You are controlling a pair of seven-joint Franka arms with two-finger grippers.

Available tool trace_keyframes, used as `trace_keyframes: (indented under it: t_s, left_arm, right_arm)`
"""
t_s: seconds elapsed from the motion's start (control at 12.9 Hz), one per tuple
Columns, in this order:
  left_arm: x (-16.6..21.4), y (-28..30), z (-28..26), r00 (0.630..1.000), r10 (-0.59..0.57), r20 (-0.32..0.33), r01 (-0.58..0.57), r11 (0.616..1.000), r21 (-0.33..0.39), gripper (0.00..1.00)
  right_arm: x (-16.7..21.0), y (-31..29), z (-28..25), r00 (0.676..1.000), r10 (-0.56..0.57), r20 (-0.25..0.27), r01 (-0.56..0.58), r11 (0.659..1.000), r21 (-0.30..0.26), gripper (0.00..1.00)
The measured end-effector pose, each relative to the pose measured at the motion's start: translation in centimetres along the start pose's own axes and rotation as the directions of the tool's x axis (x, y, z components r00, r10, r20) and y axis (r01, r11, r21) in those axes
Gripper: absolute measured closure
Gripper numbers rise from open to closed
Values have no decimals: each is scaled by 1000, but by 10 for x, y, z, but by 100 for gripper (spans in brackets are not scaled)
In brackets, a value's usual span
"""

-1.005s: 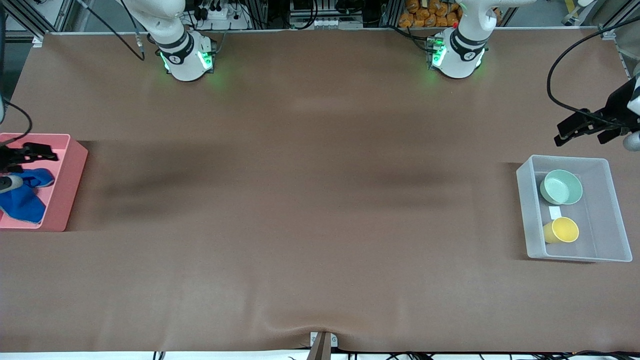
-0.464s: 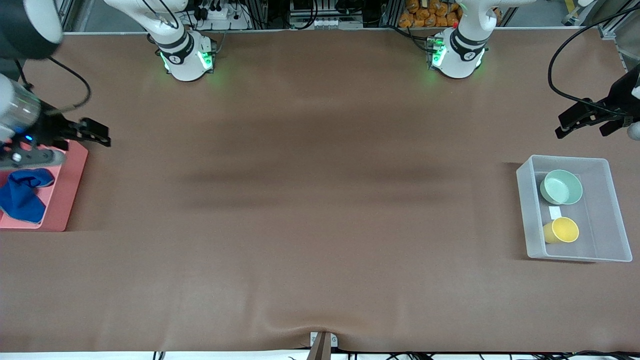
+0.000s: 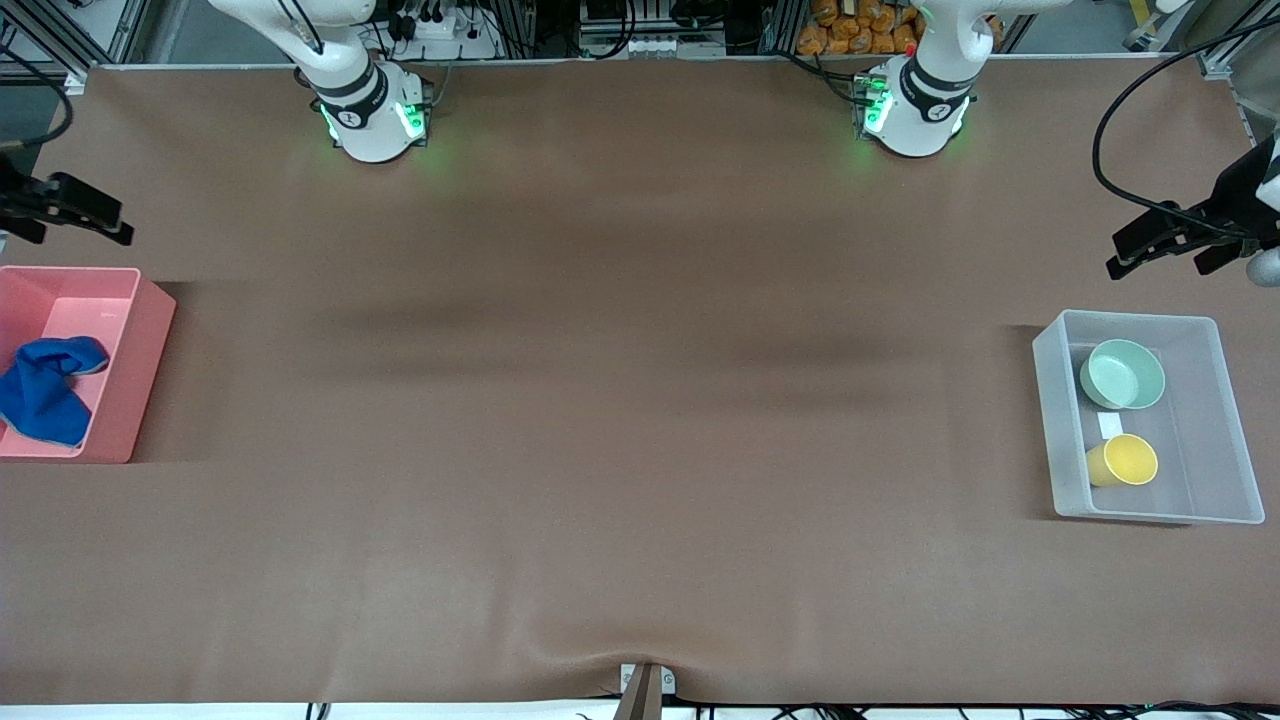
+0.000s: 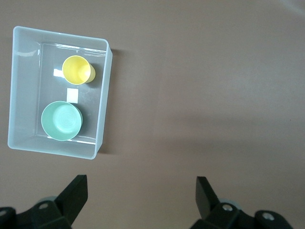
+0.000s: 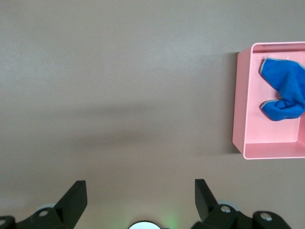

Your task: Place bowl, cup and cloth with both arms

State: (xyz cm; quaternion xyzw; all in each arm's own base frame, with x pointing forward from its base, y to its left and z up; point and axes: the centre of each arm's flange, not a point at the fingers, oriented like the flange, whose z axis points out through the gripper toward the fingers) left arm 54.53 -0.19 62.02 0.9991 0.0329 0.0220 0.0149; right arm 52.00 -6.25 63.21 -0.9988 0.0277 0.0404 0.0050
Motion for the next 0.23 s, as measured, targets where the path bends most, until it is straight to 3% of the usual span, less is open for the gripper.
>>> trace_keyframes:
  t_s: [0.23]
  left_arm:
    - [2, 2, 4, 1000, 4, 7, -4, 1000, 0, 0]
  right_arm:
    - [0, 3, 1, 999, 47, 4, -47, 999, 4, 0]
